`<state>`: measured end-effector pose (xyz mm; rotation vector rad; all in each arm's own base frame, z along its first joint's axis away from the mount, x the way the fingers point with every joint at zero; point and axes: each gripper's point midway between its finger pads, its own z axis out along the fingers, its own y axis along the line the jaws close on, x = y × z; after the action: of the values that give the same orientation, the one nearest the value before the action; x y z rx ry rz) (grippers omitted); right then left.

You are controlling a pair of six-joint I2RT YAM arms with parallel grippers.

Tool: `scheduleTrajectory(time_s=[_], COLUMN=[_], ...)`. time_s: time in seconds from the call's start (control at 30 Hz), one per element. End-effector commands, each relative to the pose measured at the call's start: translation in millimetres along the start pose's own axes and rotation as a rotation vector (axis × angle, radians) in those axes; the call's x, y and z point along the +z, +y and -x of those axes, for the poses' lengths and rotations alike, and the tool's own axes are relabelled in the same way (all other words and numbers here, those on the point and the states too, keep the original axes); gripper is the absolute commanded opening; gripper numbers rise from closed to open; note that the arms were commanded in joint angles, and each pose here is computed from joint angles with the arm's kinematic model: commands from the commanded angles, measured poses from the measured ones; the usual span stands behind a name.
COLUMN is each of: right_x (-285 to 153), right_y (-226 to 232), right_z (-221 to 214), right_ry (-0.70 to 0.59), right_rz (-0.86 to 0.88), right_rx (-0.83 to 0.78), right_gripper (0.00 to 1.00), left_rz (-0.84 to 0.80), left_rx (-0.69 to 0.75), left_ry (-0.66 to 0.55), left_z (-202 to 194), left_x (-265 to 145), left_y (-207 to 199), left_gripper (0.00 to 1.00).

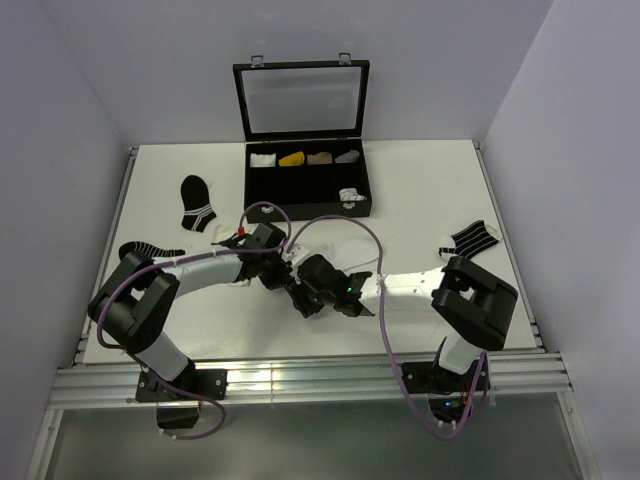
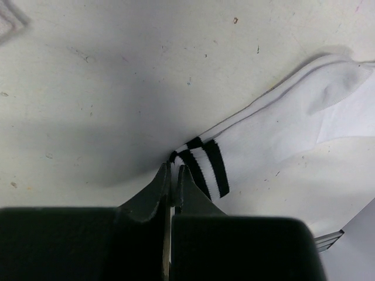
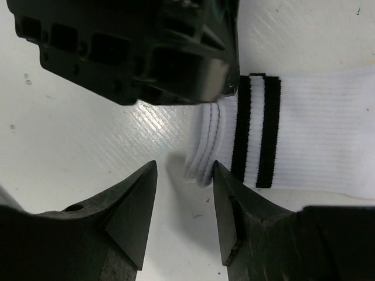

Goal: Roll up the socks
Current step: Roll the sock at the center of the board.

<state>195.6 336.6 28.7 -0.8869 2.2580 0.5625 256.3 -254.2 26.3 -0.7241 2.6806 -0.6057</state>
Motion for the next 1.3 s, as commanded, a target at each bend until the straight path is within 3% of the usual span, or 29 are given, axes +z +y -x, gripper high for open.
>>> scheduleTrajectory(time_s=[0.0,0.67,0.77,0.8,0.87,0.97,1.17,1.27], right_x=[3,16,15,13,12,9,3,-2], right_y=[-2,-24,-23,-21,-16,-6,3,7], right_z=[17,-3,-4,-1,-1,2,17,18], right_ry=[-0.037,0.058,0.059,0.053,0.06,0.062,0.053,0.074], right_rz=[-0.074,-0.34,-0.334,-0.324,-0.288,-0.214,0.01,0.129], right_rx=[-0.044,-0.101,-0.101,-0.101,-0.098,-0.072,0.104,0.202], right_gripper=[0.5,0.34,0.19,0.08,0.0,0.0,0.0,0.0], left_rz=[-0.019,-0.049,-0.056,-0.053,-0.069,-0.098,-0.161,-0.206], left_rx=[0.003,-0.03,-0.03,-0.031,-0.033,-0.047,-0.072,-0.088], left_ry=[0.009,0.062,0.062,0.063,0.06,0.04,-0.054,-0.109], left_z=[3,-2,0,0,2,4,18,26], left_x=[-1,-3,-5,-4,-5,-8,-24,-35], left_y=[-12,-13,-14,-12,-15,-16,-19,-22], left_gripper=[0.0,0.0,0.0,0.0,0.01,0.1,0.48,0.6])
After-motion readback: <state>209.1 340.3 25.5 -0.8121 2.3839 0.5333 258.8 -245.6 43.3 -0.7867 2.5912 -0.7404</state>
